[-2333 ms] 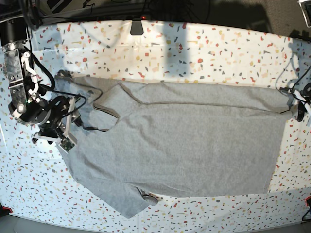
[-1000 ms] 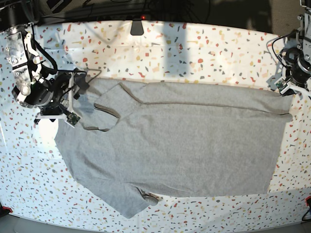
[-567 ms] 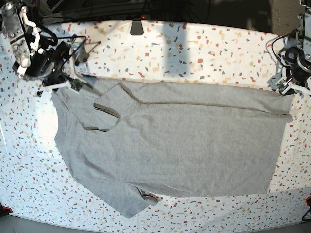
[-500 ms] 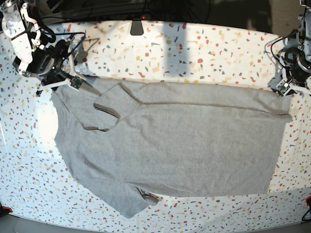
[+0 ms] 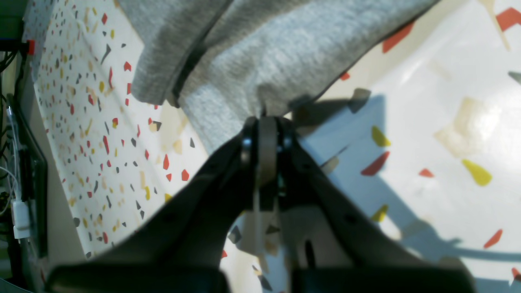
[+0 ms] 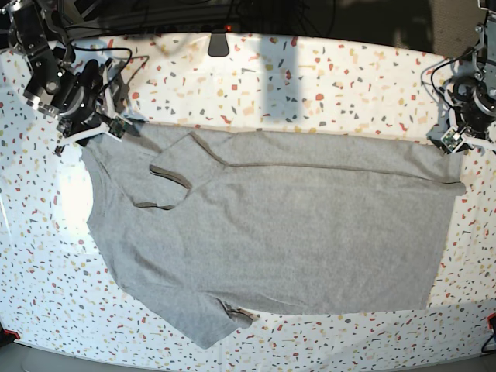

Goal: Fold the T-shirt properly
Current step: 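Pull the shirt edge with both grippers to flatten it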

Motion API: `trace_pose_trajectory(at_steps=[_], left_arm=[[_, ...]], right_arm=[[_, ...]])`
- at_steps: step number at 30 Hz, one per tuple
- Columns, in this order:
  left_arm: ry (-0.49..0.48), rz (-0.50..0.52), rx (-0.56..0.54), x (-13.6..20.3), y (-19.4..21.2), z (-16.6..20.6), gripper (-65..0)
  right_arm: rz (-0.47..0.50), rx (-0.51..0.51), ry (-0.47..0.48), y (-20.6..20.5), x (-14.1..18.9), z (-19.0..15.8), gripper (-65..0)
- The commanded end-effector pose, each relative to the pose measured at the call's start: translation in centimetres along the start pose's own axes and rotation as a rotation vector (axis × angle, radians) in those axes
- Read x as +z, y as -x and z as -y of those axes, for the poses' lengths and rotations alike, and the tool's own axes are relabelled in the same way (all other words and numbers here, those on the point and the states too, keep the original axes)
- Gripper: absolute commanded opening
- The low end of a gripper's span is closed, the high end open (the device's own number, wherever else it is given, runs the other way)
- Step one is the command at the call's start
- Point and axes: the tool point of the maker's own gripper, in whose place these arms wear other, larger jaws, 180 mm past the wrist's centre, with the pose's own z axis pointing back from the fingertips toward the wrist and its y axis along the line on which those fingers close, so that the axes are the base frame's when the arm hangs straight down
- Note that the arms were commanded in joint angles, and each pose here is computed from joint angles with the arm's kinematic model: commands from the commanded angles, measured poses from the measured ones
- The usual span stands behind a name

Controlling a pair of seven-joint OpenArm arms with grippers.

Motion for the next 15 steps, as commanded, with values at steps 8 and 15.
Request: trace_pose_trajectory(at_steps=[8,15], left_arm=[[-0.012,0.024,0.012,0.3,-0.5,-0.9,-65.0],[-0.012,0.024,0.012,0.3,-0.5,-0.9,-65.0]], right_arm=[[0.015,0.048,0.061,0.9,-0.7,1.7,-36.0],[-0.020,0.053,0.080,2.0,-1.1,2.1,-36.0]])
